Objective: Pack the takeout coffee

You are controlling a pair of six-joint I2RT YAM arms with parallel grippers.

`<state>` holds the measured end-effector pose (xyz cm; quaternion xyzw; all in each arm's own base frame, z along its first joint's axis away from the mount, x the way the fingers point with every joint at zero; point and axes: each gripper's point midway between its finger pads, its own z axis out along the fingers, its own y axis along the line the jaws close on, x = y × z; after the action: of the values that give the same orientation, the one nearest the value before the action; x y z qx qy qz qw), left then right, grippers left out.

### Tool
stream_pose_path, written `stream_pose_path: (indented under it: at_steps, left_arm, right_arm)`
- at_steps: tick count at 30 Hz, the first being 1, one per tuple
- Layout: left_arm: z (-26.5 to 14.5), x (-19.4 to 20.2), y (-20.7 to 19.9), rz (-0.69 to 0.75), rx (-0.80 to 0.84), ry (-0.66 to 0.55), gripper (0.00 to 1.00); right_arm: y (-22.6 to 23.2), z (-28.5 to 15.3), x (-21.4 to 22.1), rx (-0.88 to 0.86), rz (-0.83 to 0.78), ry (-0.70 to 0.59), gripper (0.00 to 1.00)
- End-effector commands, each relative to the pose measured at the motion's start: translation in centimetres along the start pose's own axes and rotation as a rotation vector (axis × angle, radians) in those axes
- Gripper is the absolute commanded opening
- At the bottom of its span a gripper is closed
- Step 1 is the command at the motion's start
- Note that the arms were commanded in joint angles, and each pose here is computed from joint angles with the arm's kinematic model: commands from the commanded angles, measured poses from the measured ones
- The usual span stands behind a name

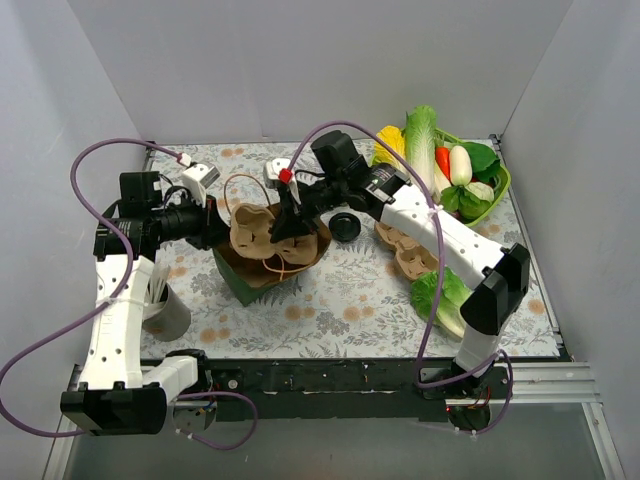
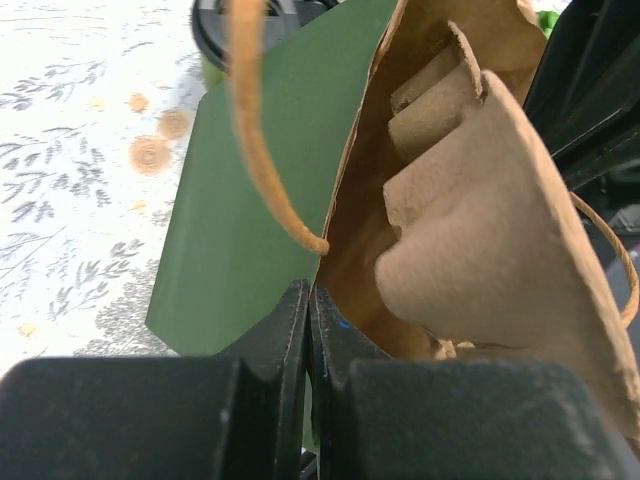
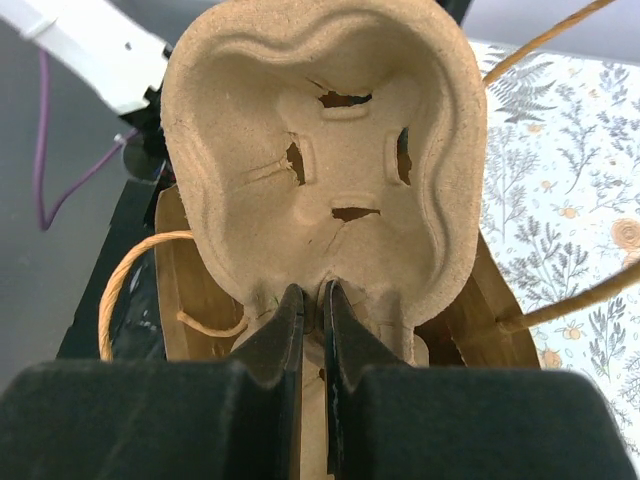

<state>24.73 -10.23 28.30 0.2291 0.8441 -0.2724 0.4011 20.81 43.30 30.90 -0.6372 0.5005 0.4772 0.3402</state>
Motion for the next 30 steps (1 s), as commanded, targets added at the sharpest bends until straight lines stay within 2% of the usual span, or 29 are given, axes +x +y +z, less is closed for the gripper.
stream_pose_path:
  at_steps: [1, 6, 11, 19, 21, 22, 25, 30]
  left_arm:
    - [-0.6, 0.2, -3.2, 0.036, 0.156, -0.019, 0.00]
    - [-0.9, 0.2, -4.9, 0.025, 0.252, -0.025, 0.00]
    - [-0.7, 0.3, -6.7, -0.055, 0.397, -0.023, 0.00]
    - [-0.3, -0.1, -7.5, -0.123, 0.489, -0.029, 0.02]
    - [-0.3, -0.2, -7.7, -0.141, 0.512, -0.026, 0.11]
    - [-0.2, -0.4, -7.6, -0.145, 0.514, -0.031, 0.31]
    - [0.0, -1.0, -7.7, -0.161, 0.530, -0.051, 0.49]
    - [0.3, -2.5, -7.3, -0.177, 0.543, -0.082, 0.58]
  right_arm:
    - [3.4, -2.1, 0.7, -0.026, -0.032, 0.086, 0.01]
    - [3.6, -2.2, 0.6, -0.013, -0.015, 0.140, 0.01]
    - [4.2, -2.0, 1.3, 0.010, 0.167, 0.173, 0.01]
    - [5.2, -2.3, 1.1, 0.005, 0.194, 0.172, 0.01]
    - [5.6, -2.4, 1.1, 0.012, 0.205, 0.183, 0.01]
    - [6.0, -2.6, 0.8, 0.018, 0.198, 0.180, 0.01]
    - [6.6, -2.6, 1.1, 0.042, 0.200, 0.193, 0.01]
    - [6.7, -2.4, 1.4, 0.090, 0.166, 0.229, 0.01]
